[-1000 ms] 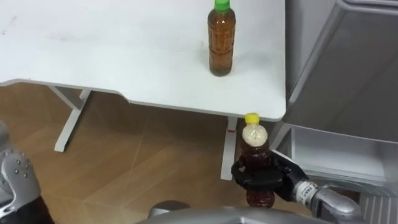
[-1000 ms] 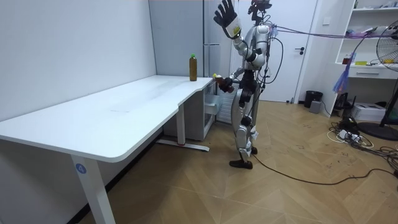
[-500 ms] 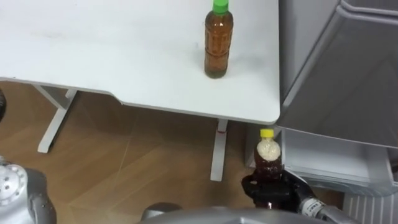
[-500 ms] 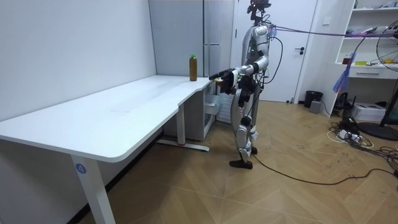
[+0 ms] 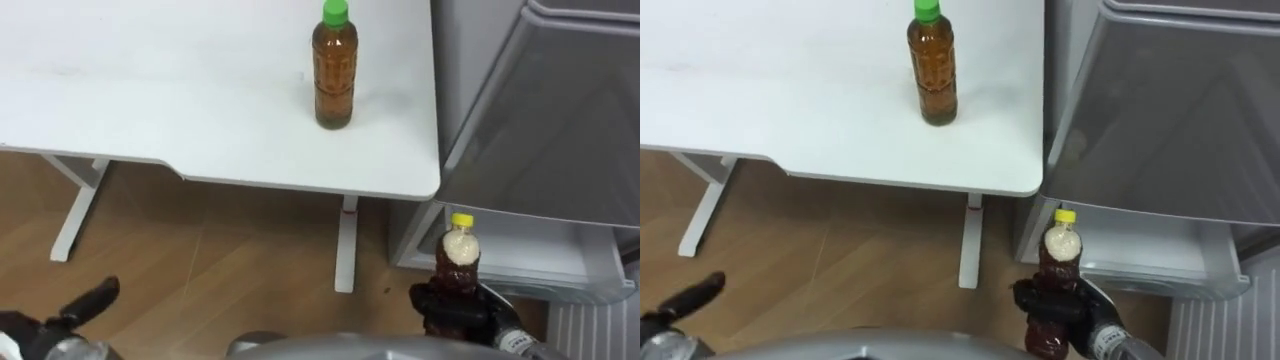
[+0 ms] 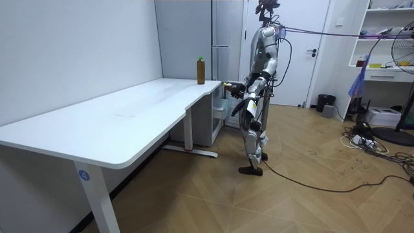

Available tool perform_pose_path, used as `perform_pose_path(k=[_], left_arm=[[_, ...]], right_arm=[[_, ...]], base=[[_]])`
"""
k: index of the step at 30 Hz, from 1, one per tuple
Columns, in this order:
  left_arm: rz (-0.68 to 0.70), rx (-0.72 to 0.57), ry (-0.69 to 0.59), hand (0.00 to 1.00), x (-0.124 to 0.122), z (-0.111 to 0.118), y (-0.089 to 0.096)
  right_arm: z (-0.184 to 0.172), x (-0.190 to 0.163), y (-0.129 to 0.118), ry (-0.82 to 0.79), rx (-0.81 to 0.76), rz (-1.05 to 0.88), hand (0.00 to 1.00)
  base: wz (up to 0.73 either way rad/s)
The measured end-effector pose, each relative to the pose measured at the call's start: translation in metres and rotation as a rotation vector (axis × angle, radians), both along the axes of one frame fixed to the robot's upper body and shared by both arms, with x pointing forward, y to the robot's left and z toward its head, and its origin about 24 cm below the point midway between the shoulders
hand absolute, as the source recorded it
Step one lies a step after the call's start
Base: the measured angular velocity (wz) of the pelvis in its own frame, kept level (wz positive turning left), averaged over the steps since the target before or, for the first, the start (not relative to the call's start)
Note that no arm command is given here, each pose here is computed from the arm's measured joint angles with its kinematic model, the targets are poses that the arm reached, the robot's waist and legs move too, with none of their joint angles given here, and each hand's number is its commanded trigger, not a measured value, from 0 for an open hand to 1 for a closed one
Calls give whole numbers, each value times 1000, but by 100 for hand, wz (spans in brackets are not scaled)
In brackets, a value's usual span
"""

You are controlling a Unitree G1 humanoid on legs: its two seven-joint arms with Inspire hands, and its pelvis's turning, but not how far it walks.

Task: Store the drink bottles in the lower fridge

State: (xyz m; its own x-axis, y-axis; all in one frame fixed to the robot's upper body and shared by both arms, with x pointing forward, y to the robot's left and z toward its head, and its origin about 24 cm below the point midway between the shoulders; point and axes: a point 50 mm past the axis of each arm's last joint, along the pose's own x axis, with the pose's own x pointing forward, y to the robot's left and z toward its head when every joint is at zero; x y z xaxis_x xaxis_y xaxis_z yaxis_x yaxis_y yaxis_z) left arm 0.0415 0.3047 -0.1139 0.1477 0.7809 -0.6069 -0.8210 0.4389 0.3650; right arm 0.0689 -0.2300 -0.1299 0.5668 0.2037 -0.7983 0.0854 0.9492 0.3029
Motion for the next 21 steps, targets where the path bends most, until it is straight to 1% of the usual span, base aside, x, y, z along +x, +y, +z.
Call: perform_pose_path(k=[7, 13, 18, 19, 21], left_arm=[[2, -183, 164, 0, -42, -23, -15], [-64, -347, 217, 0, -61, -37, -37], [-147, -410, 243, 0, -62, -41, -43], [-176, -429, 241, 0, -57, -42, -46], [-189, -467, 247, 0, -58, -45, -49]], right_arm=[[-11, -3, -3, 73, 23, -91, 100], [-14, -1, -6, 92, 24, -136, 100], [-20, -9, -13, 156, -9, -229, 100], [-20, -11, -15, 163, -25, -264, 100], [-21, -14, -19, 187, -52, -301, 100]], base=[[-1], [-1], [-1], [-5], [-5]])
